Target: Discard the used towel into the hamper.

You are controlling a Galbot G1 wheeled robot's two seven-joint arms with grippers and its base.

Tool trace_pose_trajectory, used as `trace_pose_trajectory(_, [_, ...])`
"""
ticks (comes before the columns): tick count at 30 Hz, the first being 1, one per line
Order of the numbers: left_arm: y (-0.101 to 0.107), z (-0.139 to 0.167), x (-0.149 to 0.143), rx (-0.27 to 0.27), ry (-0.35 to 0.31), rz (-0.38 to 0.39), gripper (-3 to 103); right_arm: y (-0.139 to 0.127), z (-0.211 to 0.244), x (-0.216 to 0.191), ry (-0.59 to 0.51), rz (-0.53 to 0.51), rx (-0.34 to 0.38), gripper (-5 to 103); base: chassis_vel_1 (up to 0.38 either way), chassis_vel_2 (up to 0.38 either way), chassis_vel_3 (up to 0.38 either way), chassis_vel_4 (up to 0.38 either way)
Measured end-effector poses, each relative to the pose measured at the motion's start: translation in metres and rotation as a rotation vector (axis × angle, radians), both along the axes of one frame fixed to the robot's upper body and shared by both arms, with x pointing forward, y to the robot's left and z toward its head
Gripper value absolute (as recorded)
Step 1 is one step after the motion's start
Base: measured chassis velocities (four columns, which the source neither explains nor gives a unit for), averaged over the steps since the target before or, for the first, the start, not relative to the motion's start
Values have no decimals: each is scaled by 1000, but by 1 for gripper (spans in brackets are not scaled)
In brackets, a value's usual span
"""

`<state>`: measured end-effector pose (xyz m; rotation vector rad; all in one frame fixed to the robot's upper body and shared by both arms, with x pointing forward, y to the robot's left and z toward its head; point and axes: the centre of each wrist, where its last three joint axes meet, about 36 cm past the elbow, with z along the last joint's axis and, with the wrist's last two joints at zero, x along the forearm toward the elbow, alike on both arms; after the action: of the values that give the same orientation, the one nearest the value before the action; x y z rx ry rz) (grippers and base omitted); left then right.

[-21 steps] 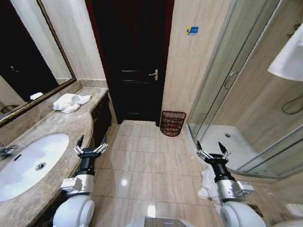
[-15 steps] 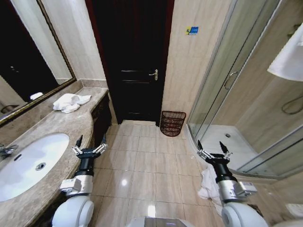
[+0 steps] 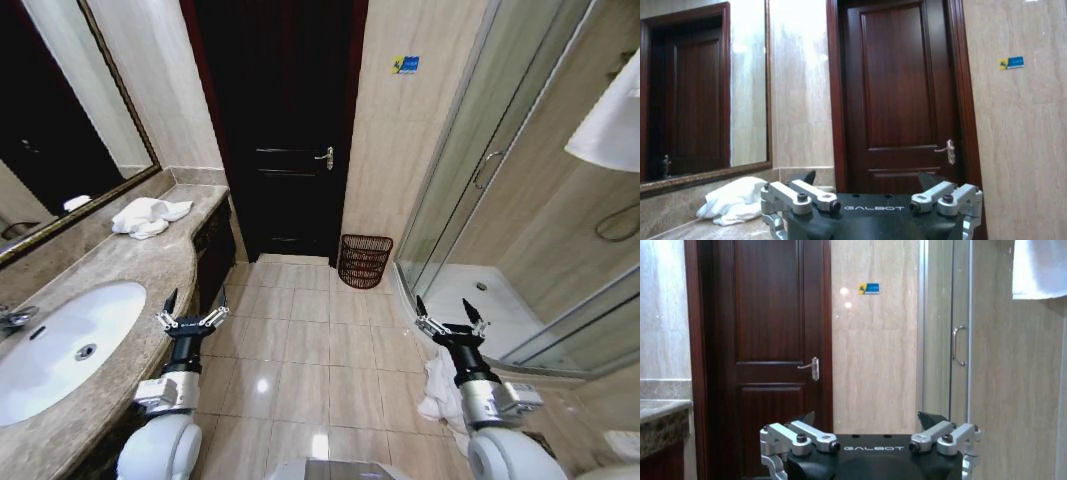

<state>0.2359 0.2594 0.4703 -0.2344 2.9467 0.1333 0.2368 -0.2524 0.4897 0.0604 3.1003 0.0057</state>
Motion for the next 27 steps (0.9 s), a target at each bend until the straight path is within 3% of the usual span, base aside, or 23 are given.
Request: trace_pose_trajectory(27, [-2, 1, 2, 7, 6, -18, 100, 4, -3, -2, -49, -28, 1, 100, 0, 0, 0, 0])
